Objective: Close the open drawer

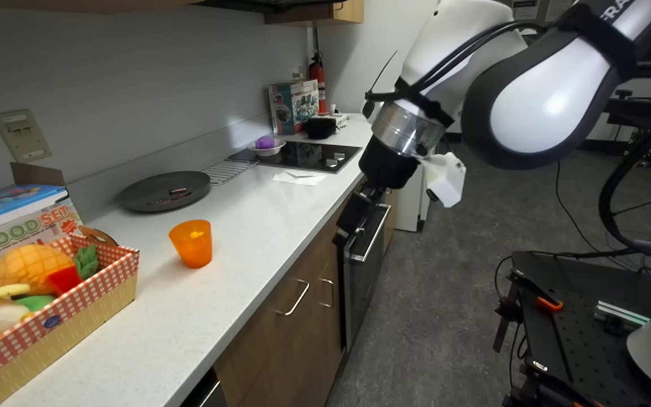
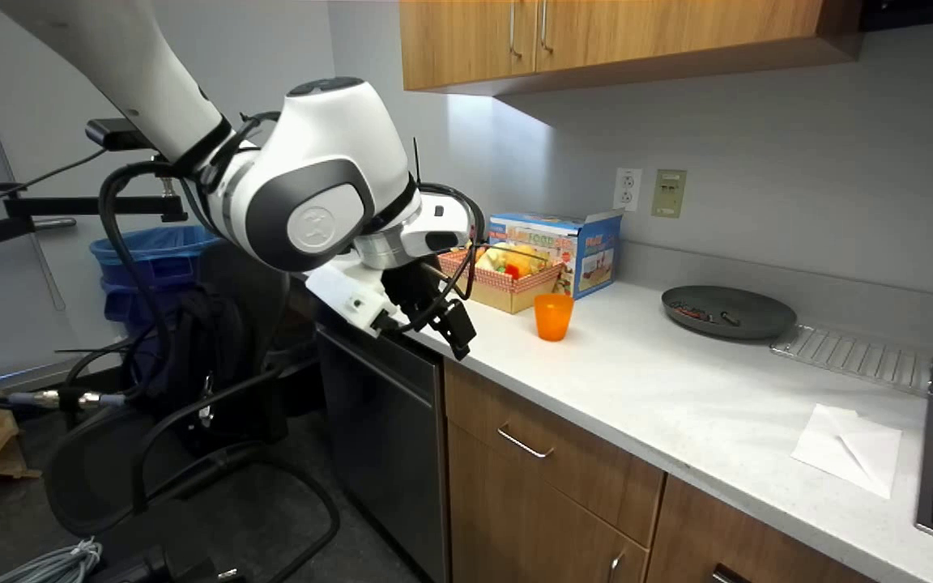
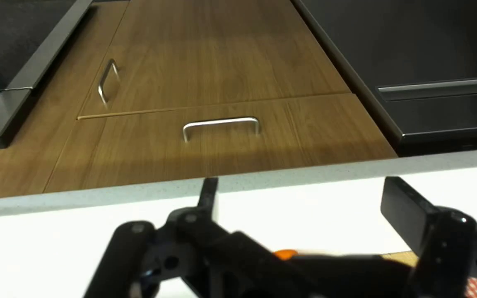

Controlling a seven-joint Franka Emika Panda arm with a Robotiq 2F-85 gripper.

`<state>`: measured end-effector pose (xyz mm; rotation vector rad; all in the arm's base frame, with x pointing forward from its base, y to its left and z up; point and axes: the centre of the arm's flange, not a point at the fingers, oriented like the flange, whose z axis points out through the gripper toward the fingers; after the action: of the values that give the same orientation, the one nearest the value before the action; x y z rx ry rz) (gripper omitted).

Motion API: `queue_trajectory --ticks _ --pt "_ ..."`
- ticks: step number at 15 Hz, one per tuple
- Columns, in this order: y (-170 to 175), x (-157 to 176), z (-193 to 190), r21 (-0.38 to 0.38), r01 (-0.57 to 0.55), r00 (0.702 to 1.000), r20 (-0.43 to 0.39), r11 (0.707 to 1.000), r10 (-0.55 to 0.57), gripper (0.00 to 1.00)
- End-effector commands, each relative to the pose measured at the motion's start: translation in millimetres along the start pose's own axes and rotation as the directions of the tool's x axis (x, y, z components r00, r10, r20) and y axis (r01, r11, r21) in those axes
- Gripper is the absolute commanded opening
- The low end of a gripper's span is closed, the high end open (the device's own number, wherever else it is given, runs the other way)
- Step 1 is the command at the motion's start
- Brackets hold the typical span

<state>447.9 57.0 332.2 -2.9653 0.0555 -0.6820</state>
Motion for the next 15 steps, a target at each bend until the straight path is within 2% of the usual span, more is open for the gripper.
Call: queue_trajectory --ticks 1,2,5,15 --pt "20.0 -10.4 -51.8 0.03 0.012 1.0 -0.023 0.999 -0.011 1.0" --pt "7.0 -0.7 -21.1 0.009 0.0 1.0 -0.018 1.0 0.0 1.0" --pt "14.3 -3.9 -39.1 0.017 -0.001 0.999 -0.033 1.0 0.001 1.0" --pt "13.5 -6.3 -39.7 0.018 0.001 1.0 -0.032 1.0 -0.001 1.0"
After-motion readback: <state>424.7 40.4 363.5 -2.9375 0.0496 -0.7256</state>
